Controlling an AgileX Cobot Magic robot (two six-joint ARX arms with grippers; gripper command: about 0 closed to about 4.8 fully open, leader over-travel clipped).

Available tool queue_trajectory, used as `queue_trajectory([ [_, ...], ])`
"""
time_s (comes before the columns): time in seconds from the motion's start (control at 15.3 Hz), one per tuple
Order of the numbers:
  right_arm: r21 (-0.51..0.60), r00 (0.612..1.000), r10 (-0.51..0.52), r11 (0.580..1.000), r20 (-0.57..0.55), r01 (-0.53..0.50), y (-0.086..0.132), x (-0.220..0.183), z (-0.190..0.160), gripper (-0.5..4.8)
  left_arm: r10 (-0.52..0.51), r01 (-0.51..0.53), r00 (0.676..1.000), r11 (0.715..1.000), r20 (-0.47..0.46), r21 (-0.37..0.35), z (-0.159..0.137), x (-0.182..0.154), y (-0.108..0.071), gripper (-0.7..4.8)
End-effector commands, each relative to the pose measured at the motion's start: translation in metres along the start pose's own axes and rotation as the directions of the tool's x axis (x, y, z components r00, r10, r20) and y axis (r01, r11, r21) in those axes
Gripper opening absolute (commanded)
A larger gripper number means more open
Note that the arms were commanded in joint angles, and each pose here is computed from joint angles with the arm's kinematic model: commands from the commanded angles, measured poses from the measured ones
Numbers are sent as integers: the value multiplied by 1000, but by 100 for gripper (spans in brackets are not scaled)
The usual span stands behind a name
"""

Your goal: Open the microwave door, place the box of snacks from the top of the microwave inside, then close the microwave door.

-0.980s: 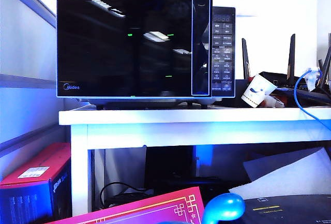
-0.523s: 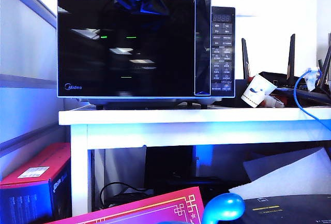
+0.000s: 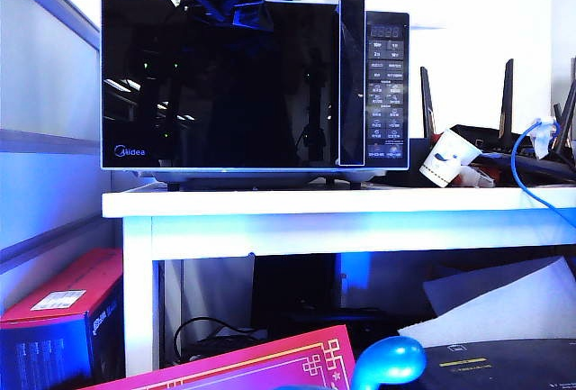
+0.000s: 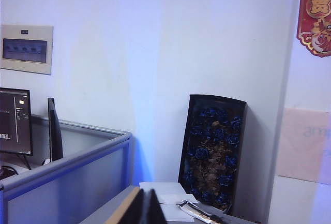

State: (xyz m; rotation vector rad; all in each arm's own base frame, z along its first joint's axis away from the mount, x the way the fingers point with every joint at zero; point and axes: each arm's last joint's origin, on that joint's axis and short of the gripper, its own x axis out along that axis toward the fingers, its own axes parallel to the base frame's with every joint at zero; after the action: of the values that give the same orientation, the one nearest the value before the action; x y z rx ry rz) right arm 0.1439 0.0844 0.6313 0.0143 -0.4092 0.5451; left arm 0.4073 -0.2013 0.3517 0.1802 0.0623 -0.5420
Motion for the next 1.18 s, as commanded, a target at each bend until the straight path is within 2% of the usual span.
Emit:
queue_trajectory([
  [0.07,4,1000,-1,1000,25,1,0,-3,4,-5,126,-126,991,992,33,-9,6,-1,7,-5],
  [0.26,4,1000,-1,1000,20,0,0,-3,4,-5,274,-273,962,962,23,-30,7,-2,11,-5],
  [0.33,4,1000,-1,1000,15,0,0,-3,3,-5,332,-332,943,943,10,-30,6,-3,13,-5],
  [0.39,4,1000,-5,1000,10,5,0,-2,3,-5,358,-358,934,933,3,-30,6,-3,14,-5],
  [0.52,3,1000,-4,1000,14,4,0,-3,3,-5,351,-351,936,936,11,-32,10,-7,14,-5],
  [0.65,3,1000,-2,1000,-15,2,0,-10,4,-5,215,-213,973,976,77,-34,42,-33,7,-5],
  [0.72,-3,1000,-1,1000,-26,1,0,-17,7,-5,149,-146,980,989,130,-31,66,-57,3,-5],
  [0.78,-1,998,2,1000,-58,-2,1,-33,12,-5,58,-55,975,998,213,-20,106,-109,-4,-5],
  [0.91,-54,996,5,998,-89,-10,1,-58,19,-5,-23,24,958,1000,285,2,149,-200,-8,-5],
  [0.98,-81,995,4,997,-99,-12,1,-71,23,-5,-28,28,953,1000,300,4,160,-244,-8,-5],
  [1.05,-91,992,5,996,-124,-16,2,-90,27,-5,-34,34,952,999,303,6,165,-313,-10,-5],
  [1.18,-94,984,16,995,-179,-33,3,-105,26,-5,-26,23,961,1000,276,14,155,-395,-12,-5],
])
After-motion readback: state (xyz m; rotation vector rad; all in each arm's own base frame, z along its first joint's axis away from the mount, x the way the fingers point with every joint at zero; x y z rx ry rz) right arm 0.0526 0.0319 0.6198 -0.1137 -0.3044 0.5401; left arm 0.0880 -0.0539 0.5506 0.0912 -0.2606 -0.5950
